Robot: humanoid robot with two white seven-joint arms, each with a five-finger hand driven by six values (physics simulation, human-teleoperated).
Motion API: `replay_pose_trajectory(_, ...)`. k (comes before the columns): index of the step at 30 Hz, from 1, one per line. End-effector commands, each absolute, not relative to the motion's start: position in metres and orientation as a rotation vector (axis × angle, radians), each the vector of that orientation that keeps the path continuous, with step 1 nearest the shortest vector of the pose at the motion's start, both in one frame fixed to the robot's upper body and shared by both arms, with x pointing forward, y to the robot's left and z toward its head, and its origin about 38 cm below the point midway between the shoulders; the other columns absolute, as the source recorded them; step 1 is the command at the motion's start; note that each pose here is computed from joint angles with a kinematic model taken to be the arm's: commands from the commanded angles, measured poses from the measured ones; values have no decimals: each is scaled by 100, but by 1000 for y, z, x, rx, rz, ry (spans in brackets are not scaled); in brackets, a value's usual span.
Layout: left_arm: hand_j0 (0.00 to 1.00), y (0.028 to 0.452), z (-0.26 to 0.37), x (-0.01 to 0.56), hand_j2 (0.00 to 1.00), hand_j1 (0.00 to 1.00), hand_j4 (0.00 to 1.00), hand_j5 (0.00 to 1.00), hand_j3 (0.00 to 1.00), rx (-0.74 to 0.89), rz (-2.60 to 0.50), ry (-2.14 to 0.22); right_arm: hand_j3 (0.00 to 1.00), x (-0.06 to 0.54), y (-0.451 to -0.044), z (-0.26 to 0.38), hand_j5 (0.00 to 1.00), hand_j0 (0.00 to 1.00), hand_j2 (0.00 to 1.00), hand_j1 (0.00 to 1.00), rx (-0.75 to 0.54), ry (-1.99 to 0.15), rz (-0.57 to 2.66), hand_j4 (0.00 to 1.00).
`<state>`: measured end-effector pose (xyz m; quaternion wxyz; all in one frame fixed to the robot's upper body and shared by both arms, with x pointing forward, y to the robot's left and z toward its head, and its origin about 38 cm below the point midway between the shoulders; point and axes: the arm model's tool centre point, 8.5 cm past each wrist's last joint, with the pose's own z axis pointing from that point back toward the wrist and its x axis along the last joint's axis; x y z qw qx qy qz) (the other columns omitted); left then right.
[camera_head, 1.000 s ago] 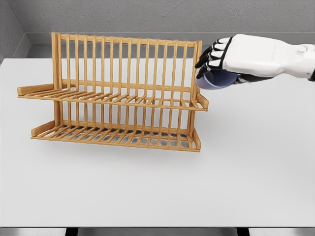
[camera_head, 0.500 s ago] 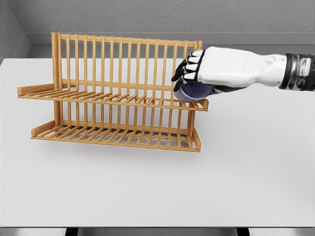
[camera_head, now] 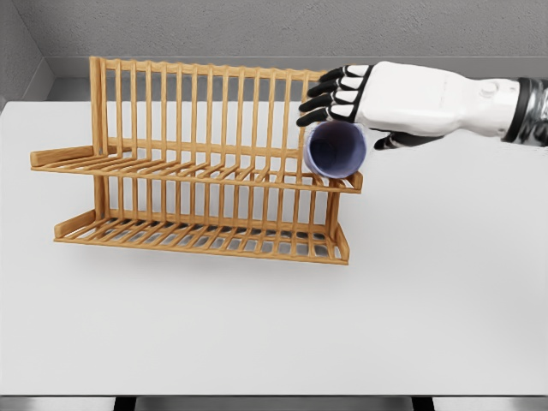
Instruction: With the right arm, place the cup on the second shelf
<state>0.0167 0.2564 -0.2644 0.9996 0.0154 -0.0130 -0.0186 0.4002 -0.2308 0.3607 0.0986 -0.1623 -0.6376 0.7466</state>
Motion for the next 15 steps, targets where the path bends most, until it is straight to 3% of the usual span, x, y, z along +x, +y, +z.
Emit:
replay_pose_trajectory(1,100,256,-264,17,100,100,100,100,100,31,-37,-26,100,400,-257,401,100,100,100,100,-635,-1968,2097,100)
replay_pose_trajectory(4,100,256,-264,17,100,100,100,100,100,31,-37,-26,100,411,-313,416,100,100,100,100,-759,-1923,1930,100)
replay_pose_trajectory(5,100,256,-264,17,100,100,100,100,100,31,-37,-26,100,420,-357,394,100,100,100,100,-758,-1820,1821,100)
replay_pose_trajectory(7,100,256,-264,17,100,100,100,100,100,31,-37,-26,100,429,-389,343,100,100,100,100,-669,-1689,1741,100)
replay_pose_trajectory(10,100,256,-264,17,100,100,100,100,100,31,-37,-26,100,415,-382,241,100,100,100,100,-437,-1597,1669,100)
replay_pose_trajectory(15,100,256,-264,17,100,100,100,100,100,31,-37,-26,100,397,-398,203,100,100,100,100,-420,-1595,1517,100)
